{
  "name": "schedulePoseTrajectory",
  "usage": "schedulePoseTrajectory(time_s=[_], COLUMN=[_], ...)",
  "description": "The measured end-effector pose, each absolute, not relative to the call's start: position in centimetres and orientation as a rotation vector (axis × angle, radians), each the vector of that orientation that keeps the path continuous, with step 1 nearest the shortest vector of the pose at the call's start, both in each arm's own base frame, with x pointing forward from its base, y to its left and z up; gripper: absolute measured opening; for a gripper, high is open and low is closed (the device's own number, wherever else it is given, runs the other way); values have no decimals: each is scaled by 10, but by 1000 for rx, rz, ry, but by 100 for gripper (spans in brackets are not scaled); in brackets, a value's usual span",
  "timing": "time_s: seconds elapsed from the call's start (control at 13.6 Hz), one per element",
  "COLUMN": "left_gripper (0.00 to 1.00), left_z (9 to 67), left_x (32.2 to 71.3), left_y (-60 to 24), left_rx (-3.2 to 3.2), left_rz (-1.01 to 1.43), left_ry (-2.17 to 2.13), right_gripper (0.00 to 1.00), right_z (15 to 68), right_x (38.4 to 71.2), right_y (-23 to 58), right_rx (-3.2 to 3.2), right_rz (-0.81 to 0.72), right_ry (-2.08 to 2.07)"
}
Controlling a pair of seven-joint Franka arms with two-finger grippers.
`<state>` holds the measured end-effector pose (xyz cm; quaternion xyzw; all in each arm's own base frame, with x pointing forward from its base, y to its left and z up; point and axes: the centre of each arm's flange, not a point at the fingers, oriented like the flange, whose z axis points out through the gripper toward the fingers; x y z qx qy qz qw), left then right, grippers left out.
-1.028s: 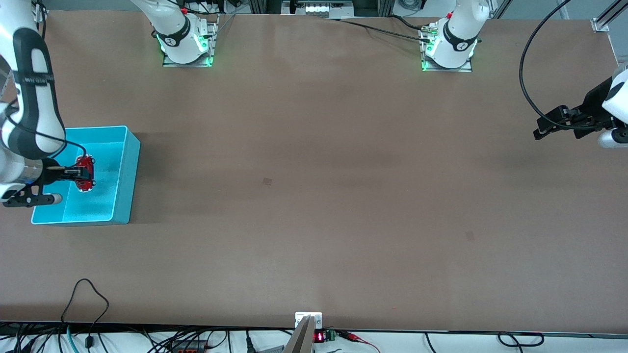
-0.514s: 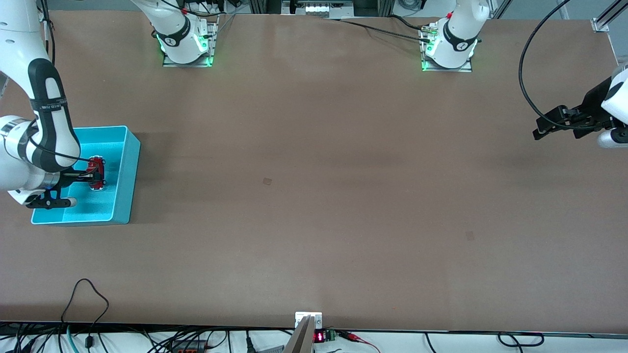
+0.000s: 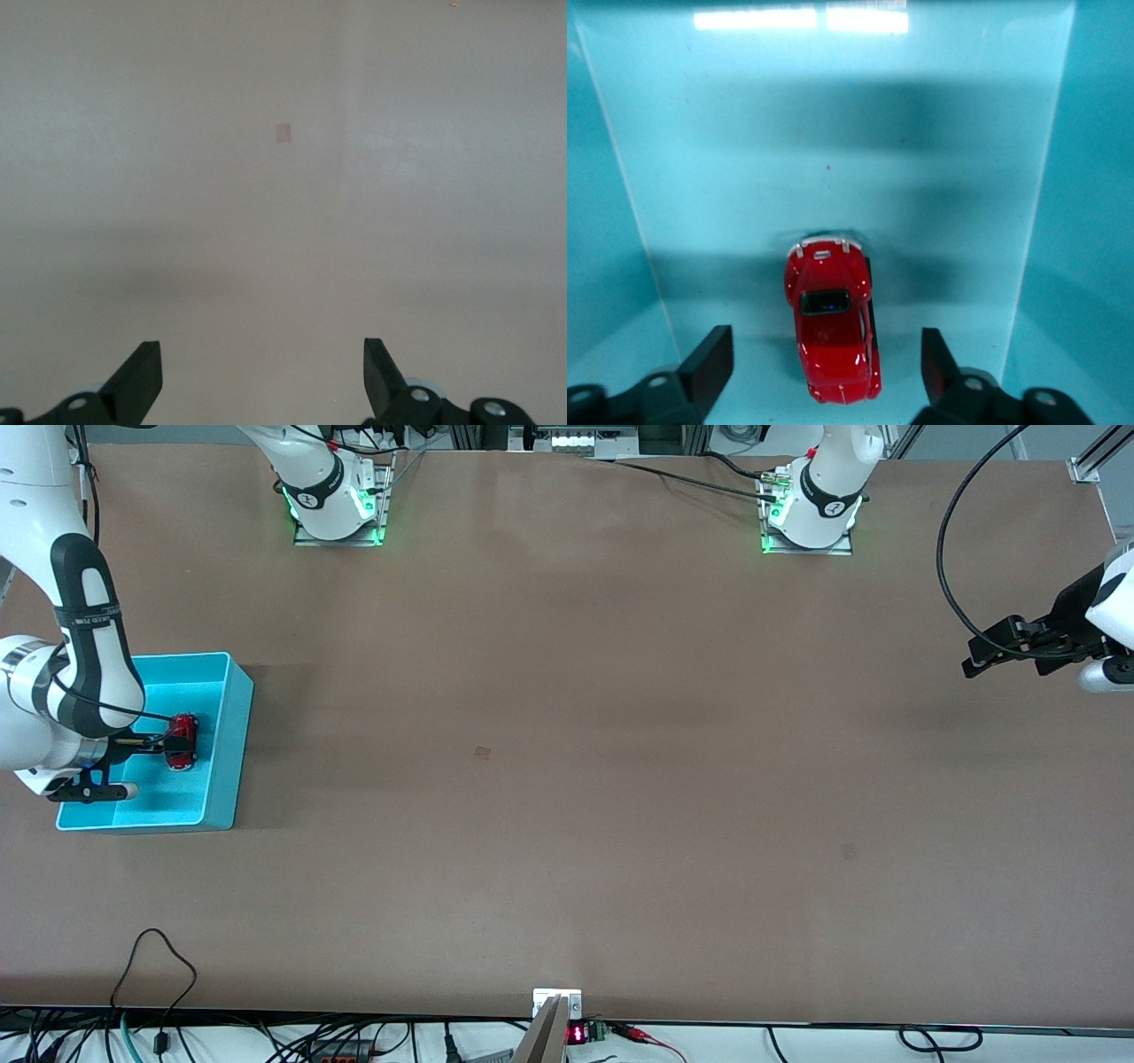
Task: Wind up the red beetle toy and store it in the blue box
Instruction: 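Raise the right gripper out of the blue box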
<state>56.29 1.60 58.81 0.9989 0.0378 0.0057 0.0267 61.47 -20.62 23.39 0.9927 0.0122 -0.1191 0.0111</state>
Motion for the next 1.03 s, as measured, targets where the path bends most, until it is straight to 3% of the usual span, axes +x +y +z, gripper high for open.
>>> schedulePoseTrajectory(time_s=[0.44,0.81,1.03], left_gripper=[100,100,100], left_z=[588,588,588], left_x=[563,563,563], left_y=[16,16,16], left_rx=[3086,3086,3086], left_rz=[18,18,18], left_ry=[117,117,117], right_gripper=[100,100,100], right_z=[370,475,530], right_x=[643,647,631], right_y=[-182,-114,-70], right_rx=[3093,3126,3122], right_rz=[-87,-127,-147], right_ry=[99,199,146])
